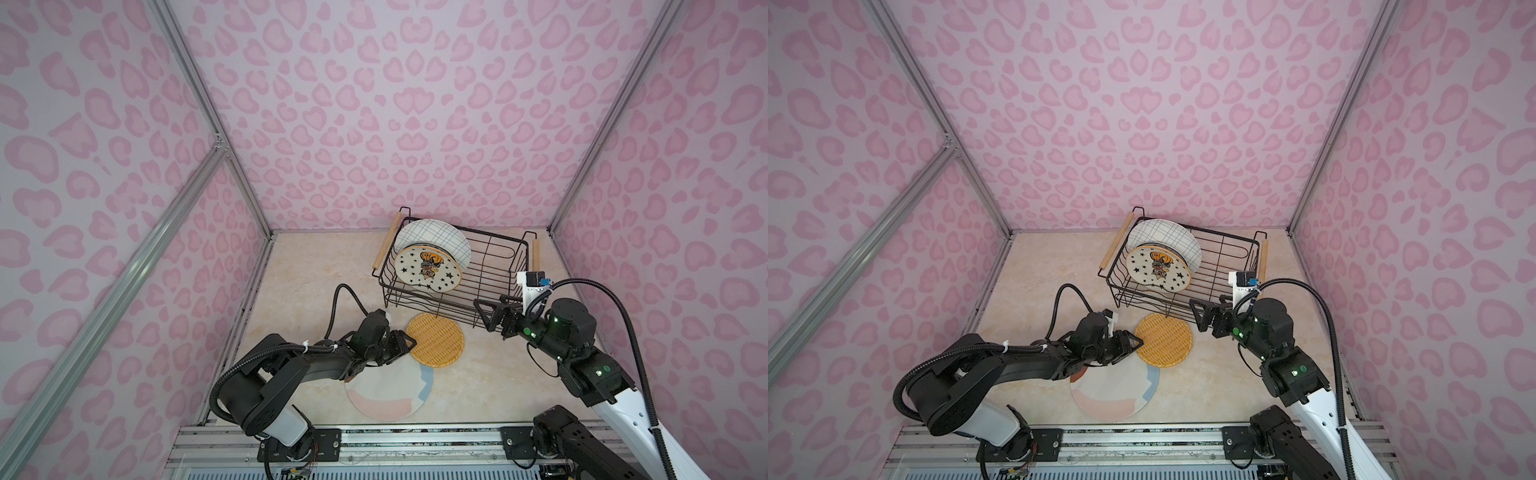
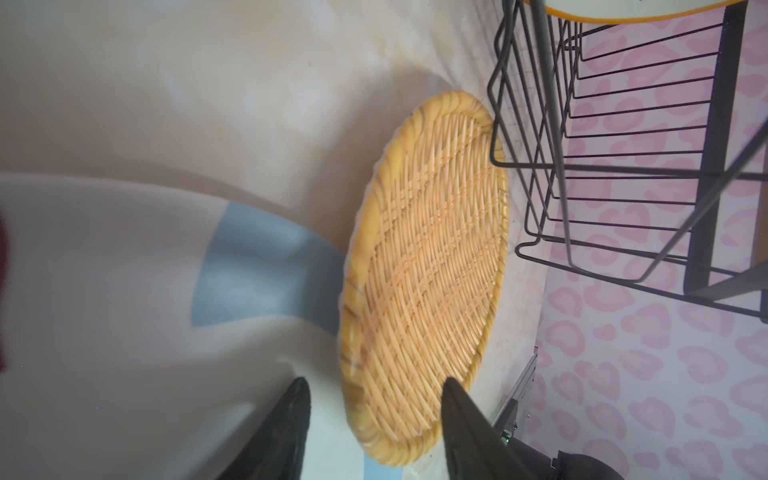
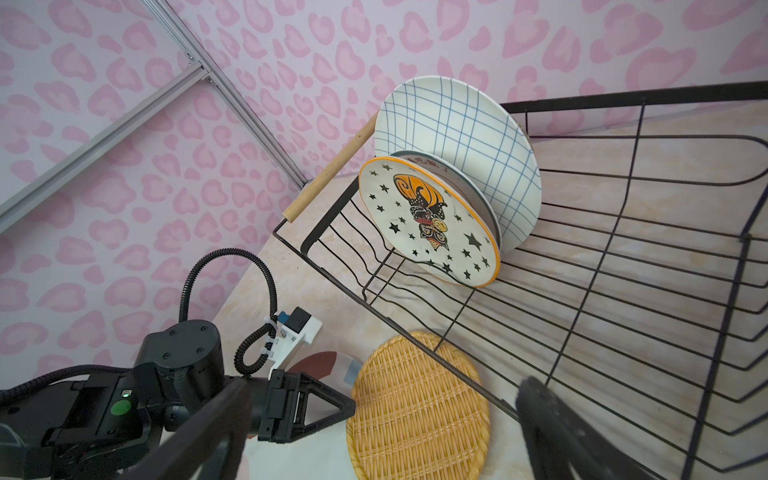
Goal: Load the plates into the dish rack
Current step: 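Move the left gripper to the wicker plate's edge while right gripper withdraws, then close the left gripper on the wicker plate's edge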
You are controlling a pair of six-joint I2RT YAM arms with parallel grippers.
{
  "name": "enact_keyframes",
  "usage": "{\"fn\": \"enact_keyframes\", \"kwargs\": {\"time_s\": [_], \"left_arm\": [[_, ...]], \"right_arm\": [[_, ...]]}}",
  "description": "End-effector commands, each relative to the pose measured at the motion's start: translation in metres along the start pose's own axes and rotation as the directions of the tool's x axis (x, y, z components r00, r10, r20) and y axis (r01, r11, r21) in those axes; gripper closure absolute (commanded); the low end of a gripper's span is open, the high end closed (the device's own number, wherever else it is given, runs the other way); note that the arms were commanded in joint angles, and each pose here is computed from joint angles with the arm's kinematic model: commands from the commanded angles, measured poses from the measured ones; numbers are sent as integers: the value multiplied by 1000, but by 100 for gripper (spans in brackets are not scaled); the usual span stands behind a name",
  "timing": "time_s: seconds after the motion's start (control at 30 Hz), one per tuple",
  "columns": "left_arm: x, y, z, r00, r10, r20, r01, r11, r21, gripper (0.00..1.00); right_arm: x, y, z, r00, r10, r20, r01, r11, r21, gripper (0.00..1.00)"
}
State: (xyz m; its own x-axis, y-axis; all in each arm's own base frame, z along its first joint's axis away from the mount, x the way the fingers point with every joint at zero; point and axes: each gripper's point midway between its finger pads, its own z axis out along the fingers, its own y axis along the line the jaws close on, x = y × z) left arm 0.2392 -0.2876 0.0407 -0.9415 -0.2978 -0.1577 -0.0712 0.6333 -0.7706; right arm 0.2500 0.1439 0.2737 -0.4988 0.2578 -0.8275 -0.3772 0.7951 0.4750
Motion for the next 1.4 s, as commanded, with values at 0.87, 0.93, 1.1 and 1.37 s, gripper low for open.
{"fn": "enact_keyframes", "kwargs": {"time_s": [0.87,0.93,1.1,1.37], "left_arm": [[-2,-12,16,1000,-17,-5,18,998,60,63],[-2,-13,16,1000,-16,-5,16,998,62,69],[-2,-22,12,1000,-15,-5,15,996,88,84],[-5,-29,-2,1000,-13,18,12,996,84,96]], "right_arm": [[58,32,4,987,72,-146,-92,986,-137,3],[58,32,4,987,70,-146,-91,986,-138,3],[57,32,4,988,70,-139,-89,987,-134,3],[57,30,3,989,76,-126,-92,987,-129,3]]}}
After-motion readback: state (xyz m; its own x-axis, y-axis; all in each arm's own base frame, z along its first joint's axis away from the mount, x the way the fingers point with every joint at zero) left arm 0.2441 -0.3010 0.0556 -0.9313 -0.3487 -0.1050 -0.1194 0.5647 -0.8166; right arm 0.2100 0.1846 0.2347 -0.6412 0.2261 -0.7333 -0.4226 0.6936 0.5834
